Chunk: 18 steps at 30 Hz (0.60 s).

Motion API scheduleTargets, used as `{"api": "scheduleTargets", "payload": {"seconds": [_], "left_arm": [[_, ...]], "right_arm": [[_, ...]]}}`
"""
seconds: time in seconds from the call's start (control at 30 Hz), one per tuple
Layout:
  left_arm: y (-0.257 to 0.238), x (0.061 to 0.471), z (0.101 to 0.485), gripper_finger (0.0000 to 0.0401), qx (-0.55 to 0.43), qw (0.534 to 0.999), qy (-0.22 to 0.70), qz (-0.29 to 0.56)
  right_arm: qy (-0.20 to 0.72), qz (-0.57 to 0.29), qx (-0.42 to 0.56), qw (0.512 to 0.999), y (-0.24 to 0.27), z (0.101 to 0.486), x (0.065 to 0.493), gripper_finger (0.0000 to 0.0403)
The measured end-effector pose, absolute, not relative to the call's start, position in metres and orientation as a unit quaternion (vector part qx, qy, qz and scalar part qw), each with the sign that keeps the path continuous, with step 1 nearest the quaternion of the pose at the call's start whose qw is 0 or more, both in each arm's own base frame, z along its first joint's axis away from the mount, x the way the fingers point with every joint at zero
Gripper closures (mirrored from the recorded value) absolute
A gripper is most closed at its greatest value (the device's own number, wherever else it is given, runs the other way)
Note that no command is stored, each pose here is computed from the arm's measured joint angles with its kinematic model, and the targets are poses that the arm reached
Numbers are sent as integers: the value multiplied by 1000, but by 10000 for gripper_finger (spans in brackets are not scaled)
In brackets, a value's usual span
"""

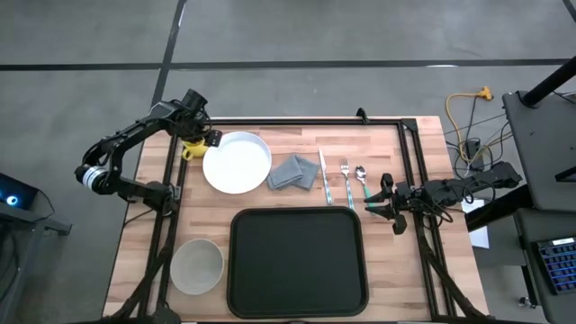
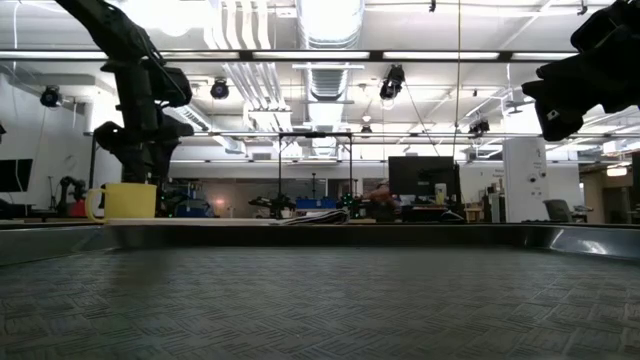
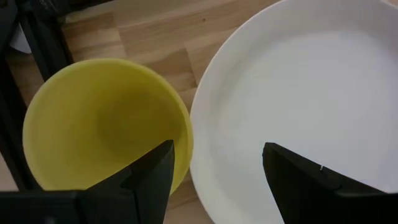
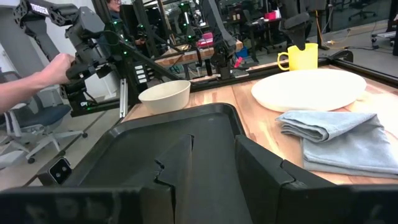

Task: Set up tray
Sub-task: Put the yellow mug on the black serving tray

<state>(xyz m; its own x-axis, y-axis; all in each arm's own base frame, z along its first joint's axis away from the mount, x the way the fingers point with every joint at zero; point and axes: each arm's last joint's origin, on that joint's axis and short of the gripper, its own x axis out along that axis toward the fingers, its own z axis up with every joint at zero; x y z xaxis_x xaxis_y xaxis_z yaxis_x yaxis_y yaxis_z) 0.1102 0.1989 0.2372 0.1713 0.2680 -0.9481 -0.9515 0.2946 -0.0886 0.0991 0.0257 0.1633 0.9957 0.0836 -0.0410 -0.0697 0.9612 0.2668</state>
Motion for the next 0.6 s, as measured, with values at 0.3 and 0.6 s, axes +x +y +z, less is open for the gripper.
{"api": "scheduleTargets", "payload": {"seconds": [0.3, 0.6], "left_arm": [[199, 110, 229, 177, -375, 669, 451, 458], [198, 110, 214, 177, -370, 675, 444, 459]], "right_arm": [[26, 39, 134, 990, 26, 163, 99, 291], [26, 39, 134, 990, 26, 163, 99, 291]]}}
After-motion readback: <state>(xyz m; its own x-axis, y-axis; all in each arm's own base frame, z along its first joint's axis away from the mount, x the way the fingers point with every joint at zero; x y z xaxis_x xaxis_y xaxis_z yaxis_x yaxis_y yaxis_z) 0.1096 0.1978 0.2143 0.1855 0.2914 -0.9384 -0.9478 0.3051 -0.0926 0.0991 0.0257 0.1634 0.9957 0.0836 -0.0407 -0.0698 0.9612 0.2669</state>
